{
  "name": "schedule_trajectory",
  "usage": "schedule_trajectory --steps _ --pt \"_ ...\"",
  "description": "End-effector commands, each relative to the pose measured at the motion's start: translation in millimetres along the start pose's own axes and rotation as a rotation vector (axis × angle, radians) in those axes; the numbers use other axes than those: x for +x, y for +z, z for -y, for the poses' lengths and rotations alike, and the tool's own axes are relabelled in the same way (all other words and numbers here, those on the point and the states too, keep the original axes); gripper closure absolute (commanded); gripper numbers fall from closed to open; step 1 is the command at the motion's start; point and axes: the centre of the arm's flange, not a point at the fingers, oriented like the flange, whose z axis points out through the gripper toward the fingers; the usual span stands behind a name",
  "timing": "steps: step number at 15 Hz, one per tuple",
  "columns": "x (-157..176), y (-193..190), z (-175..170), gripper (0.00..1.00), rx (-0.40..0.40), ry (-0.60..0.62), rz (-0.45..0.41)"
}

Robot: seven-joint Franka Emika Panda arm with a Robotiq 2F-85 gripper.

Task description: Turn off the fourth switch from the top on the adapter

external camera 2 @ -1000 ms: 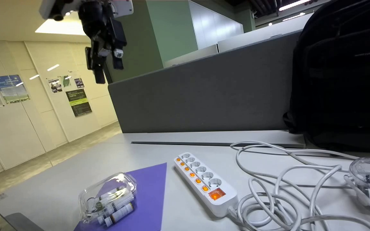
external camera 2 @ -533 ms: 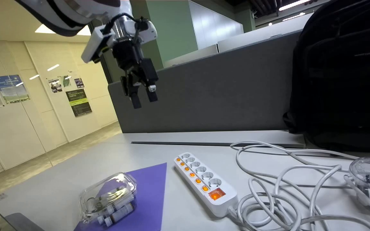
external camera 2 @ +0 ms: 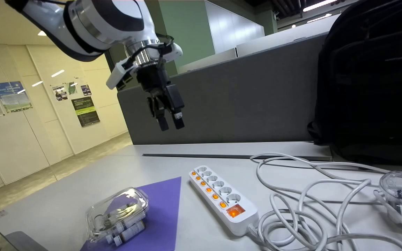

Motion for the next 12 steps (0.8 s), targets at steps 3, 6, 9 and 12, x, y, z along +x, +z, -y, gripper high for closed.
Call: schedule_trajectory --steps 3,6,9,12 --pt "2 0 -1 0.00 -0.001 0.054 -0.060" --pt "10 9 -3 0.00 -0.030 0.122 -0.105" --pt "21 30 -9 0.25 -0.078 0.173 -0.100" --pt "32 61 -17 0.49 -0.126 0.206 -0.086"
